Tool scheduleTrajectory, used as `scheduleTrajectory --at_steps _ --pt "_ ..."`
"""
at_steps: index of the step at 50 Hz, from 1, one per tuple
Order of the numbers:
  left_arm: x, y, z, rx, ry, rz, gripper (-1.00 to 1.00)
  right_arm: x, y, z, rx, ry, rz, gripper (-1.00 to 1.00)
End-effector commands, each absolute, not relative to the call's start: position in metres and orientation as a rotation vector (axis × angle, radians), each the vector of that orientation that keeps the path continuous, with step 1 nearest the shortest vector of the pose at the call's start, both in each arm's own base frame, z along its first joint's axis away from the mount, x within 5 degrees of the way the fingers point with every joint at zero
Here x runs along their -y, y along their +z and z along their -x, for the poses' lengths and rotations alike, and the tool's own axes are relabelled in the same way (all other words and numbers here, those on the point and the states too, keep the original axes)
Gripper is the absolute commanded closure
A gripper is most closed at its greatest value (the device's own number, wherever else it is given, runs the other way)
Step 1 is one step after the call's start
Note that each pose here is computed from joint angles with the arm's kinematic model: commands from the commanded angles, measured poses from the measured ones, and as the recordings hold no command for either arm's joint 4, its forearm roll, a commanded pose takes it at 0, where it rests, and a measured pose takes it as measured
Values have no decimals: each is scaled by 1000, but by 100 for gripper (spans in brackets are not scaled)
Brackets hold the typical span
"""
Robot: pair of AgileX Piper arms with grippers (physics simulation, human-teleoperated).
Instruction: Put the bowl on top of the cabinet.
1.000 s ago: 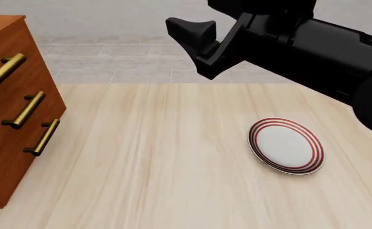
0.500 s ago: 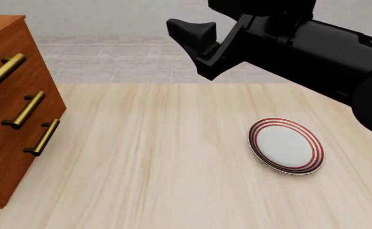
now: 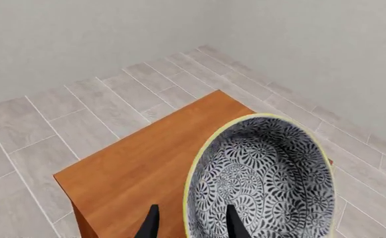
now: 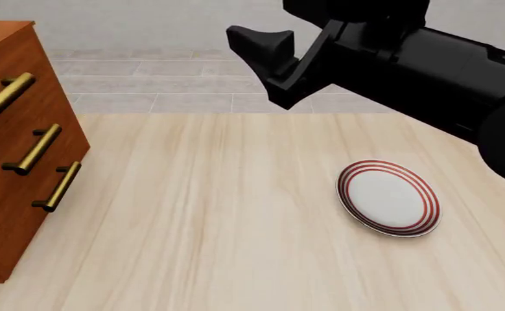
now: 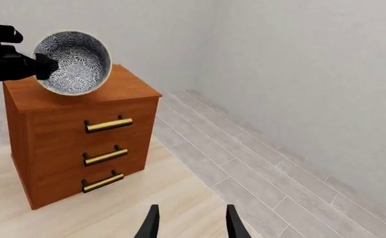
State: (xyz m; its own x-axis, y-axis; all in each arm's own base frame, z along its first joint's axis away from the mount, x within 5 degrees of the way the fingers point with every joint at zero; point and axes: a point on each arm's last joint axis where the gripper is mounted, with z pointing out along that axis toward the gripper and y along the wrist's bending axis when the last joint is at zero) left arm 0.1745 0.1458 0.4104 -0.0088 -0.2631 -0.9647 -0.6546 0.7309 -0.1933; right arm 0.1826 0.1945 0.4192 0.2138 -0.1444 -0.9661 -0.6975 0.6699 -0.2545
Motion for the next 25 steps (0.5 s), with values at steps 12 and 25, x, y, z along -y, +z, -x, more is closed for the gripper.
scheduleTrajectory --at_steps 12,25 --pt "-148 427 -175 -1572 373 754 -100 -194 419 -182 -1328 444 790 -100" --pt "-146 457 -174 -1528 369 740 -100 -196 418 -185 -1329 442 789 -100"
